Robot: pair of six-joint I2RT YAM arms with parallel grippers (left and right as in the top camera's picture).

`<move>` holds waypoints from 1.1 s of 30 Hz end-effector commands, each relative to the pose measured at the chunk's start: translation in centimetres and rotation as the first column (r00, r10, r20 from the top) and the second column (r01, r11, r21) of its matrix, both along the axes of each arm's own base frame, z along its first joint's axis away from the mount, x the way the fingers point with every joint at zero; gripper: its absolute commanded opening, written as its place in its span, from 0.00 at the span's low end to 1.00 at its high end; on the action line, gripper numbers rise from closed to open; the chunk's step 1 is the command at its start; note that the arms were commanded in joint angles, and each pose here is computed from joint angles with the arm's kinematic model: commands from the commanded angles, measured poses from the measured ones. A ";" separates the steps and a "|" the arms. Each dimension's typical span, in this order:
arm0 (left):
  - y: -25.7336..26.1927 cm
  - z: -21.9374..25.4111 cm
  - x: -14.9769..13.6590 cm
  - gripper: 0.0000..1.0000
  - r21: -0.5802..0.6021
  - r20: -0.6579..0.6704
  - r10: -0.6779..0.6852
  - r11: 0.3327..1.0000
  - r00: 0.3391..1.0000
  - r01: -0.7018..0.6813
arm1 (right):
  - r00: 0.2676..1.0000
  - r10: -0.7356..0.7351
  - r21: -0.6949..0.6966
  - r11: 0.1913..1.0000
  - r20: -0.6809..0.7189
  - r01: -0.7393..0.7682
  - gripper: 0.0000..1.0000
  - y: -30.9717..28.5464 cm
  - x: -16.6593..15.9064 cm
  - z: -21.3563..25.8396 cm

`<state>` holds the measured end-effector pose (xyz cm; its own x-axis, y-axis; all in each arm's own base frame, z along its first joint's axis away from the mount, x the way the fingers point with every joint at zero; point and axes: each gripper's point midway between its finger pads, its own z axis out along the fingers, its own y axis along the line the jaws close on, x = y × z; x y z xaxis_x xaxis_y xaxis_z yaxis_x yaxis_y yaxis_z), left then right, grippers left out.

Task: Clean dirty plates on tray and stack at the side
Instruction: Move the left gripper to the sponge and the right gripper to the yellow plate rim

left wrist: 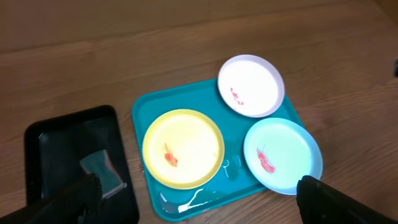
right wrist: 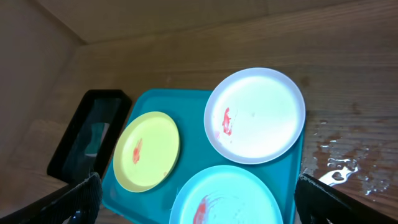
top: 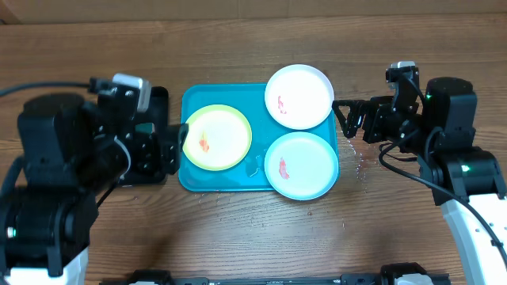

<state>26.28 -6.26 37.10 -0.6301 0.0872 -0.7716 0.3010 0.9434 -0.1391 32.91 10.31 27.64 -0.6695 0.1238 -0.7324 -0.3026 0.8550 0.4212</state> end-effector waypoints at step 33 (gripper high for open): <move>0.8 -12.0 4.7 1.00 0.363 -0.297 0.648 0.756 0.702 -0.544 | 0.907 -0.034 -0.061 0.998 -0.419 0.009 0.67 15.3 4.8 -14.1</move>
